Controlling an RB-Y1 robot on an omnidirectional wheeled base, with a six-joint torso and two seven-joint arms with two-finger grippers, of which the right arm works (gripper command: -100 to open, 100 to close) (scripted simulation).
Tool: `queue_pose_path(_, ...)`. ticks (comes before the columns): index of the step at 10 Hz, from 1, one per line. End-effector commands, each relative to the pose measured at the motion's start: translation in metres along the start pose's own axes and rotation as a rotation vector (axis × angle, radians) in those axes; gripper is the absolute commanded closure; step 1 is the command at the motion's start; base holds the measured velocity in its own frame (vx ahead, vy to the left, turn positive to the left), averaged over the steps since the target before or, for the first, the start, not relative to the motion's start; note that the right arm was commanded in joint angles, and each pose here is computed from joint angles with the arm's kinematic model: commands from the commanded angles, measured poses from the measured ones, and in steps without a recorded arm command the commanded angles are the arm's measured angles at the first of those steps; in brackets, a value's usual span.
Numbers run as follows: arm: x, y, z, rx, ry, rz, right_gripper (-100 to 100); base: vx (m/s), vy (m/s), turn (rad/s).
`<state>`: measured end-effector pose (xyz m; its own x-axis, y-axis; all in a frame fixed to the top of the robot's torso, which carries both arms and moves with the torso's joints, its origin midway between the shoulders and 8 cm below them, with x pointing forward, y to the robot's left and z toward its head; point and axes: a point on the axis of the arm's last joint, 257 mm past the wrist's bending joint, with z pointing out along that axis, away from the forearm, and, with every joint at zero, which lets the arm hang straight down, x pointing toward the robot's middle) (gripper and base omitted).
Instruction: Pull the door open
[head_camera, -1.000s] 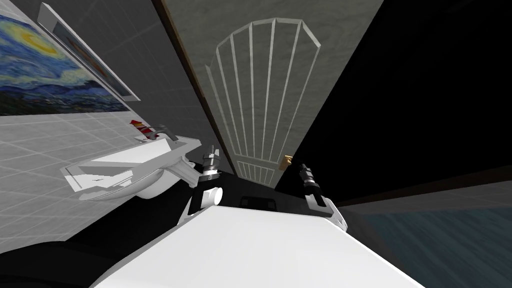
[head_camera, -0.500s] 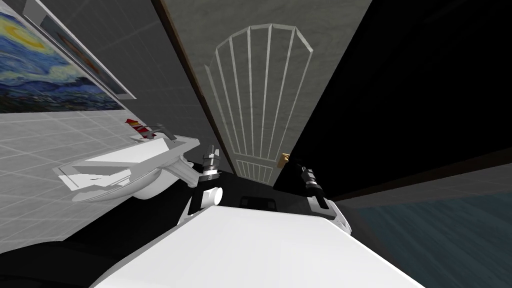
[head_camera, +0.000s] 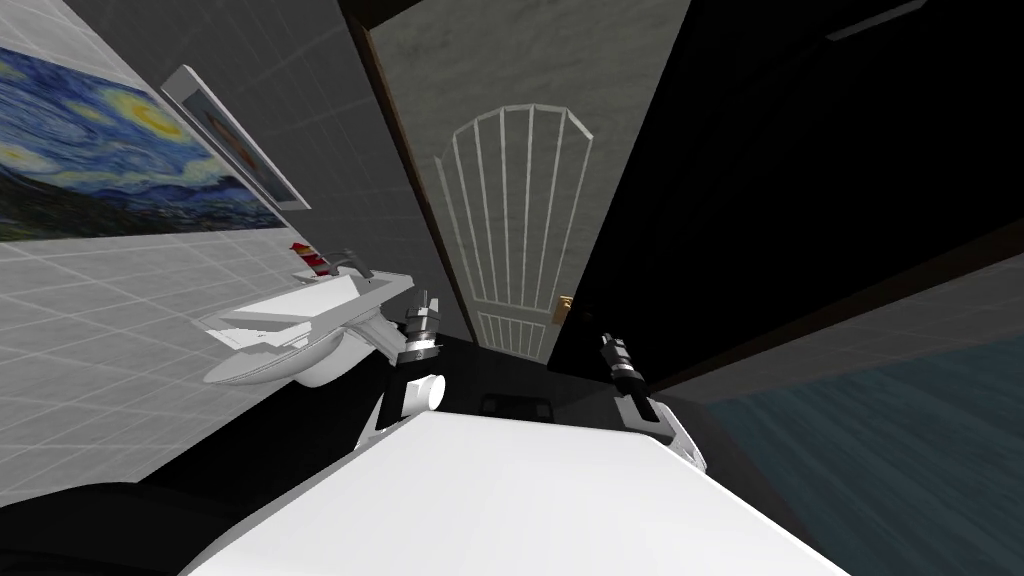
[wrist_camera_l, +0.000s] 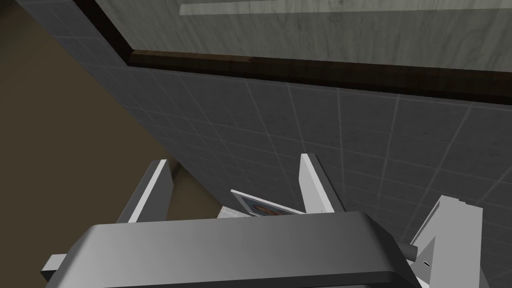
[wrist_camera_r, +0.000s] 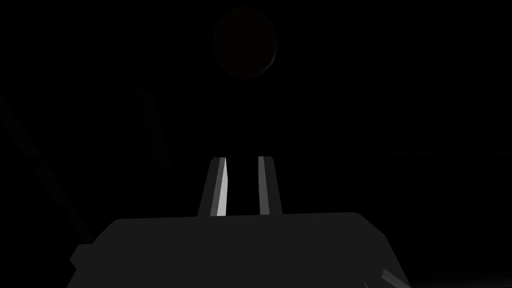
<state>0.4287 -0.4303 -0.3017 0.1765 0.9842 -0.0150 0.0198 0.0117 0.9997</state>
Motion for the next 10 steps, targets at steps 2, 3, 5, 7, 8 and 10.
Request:
queue_pose_path(2,0.017,0.006,-0.0007,-0.017,0.037,0.014,-100,-0.198,0.083,0.062)
queue_pose_path(3,0.013,0.003,0.0005,-0.012,0.028,0.011,-100,-0.073,0.024,0.006)
queue_pose_path(5,-0.022,-0.011,-0.0096,0.025,-0.032,-0.011,-100,-0.022,-0.088,-0.169)
queue_pose_path(7,-0.034,-0.015,-0.0110,0.036,-0.056,-0.020,-100,0.110,-0.138,-0.065)
queue_pose_path(8,-0.032,-0.014,-0.0092,0.034,-0.055,-0.019,-100,0.157,-0.052,0.049)
queue_pose_path(10,-0.021,-0.009,-0.0017,0.018,-0.040,-0.013,-100,0.186,0.001,0.072)
